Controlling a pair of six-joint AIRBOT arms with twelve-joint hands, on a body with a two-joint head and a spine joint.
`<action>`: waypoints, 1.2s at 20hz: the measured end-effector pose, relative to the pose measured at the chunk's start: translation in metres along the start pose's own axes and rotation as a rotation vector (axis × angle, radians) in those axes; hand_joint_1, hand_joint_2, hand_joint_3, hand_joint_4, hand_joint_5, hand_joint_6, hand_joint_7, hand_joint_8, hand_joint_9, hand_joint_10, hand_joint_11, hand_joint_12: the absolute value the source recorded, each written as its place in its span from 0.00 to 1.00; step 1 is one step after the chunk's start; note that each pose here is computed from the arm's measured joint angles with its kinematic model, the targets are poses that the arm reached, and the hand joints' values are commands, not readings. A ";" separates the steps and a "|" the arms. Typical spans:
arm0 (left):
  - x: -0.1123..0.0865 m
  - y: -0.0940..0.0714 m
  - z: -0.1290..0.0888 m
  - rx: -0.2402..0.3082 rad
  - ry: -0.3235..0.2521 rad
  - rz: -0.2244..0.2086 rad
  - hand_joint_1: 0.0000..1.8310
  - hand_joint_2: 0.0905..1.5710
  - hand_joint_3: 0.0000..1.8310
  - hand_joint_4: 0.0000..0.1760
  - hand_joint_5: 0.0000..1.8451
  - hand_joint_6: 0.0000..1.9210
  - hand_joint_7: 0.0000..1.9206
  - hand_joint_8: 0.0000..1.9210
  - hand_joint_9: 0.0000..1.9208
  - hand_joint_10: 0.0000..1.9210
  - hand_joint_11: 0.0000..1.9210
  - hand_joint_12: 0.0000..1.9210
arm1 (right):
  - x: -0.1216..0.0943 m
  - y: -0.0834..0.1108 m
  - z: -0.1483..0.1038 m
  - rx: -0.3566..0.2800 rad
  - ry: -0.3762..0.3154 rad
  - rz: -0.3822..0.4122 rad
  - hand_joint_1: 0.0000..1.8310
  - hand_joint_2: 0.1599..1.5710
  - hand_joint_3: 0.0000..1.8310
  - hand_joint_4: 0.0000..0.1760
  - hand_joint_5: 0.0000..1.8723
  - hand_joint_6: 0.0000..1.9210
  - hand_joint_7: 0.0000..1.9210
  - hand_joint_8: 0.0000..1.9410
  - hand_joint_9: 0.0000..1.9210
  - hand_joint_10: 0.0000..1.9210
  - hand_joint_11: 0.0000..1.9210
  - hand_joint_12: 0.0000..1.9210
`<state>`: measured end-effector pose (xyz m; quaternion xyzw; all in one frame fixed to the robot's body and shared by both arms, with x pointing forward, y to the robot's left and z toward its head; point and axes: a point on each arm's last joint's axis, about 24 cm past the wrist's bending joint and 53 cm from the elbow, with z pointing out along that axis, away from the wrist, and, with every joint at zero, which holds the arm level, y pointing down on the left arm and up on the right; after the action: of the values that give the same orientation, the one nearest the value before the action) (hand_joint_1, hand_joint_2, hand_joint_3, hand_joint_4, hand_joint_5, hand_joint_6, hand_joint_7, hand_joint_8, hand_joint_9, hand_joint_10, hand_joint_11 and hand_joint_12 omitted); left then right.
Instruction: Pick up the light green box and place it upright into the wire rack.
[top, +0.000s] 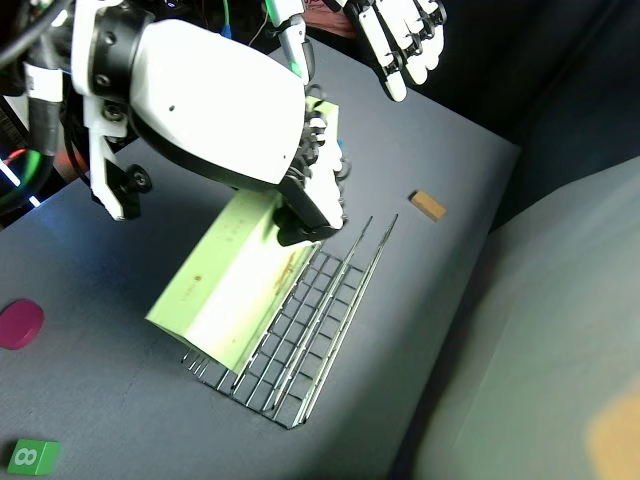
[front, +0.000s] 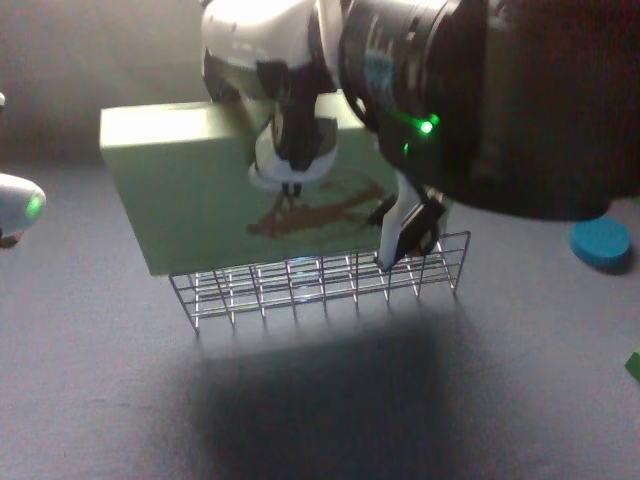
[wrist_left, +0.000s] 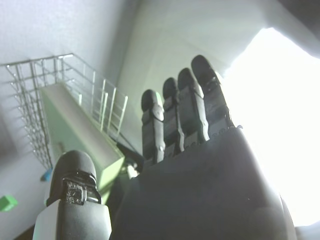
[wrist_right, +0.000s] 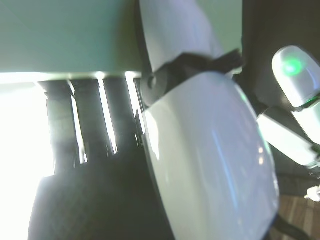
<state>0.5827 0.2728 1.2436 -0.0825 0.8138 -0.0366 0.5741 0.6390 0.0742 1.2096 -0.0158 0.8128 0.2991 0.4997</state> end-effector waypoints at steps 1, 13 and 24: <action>0.000 0.000 0.000 0.000 0.000 0.000 0.06 0.75 0.00 0.20 0.16 0.00 0.11 0.00 0.09 0.00 0.00 0.29 | 0.005 -0.004 0.003 0.010 0.010 0.006 0.74 0.74 0.00 0.00 0.36 0.62 0.46 0.62 0.38 0.80 0.34 0.82; 0.000 0.000 0.000 0.002 0.000 -0.002 0.06 0.75 0.00 0.20 0.16 0.00 0.11 0.00 0.09 0.00 0.00 0.30 | 0.031 -0.033 0.023 0.073 0.044 0.017 0.74 0.74 0.00 0.00 0.36 0.63 0.46 0.62 0.38 0.80 0.35 0.81; 0.006 -0.037 0.000 0.086 0.015 0.031 0.06 0.75 0.00 0.20 0.16 0.00 0.11 0.00 0.09 0.00 0.00 0.33 | 0.040 -0.034 0.025 0.071 0.053 -0.025 0.65 0.78 0.00 0.00 0.30 0.76 0.43 0.68 0.29 0.60 0.25 0.77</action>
<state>0.5845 0.2349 1.2437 -0.0447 0.8169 -0.0632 0.5715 0.6499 0.0692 1.1527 -0.0161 0.8354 0.2634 0.4821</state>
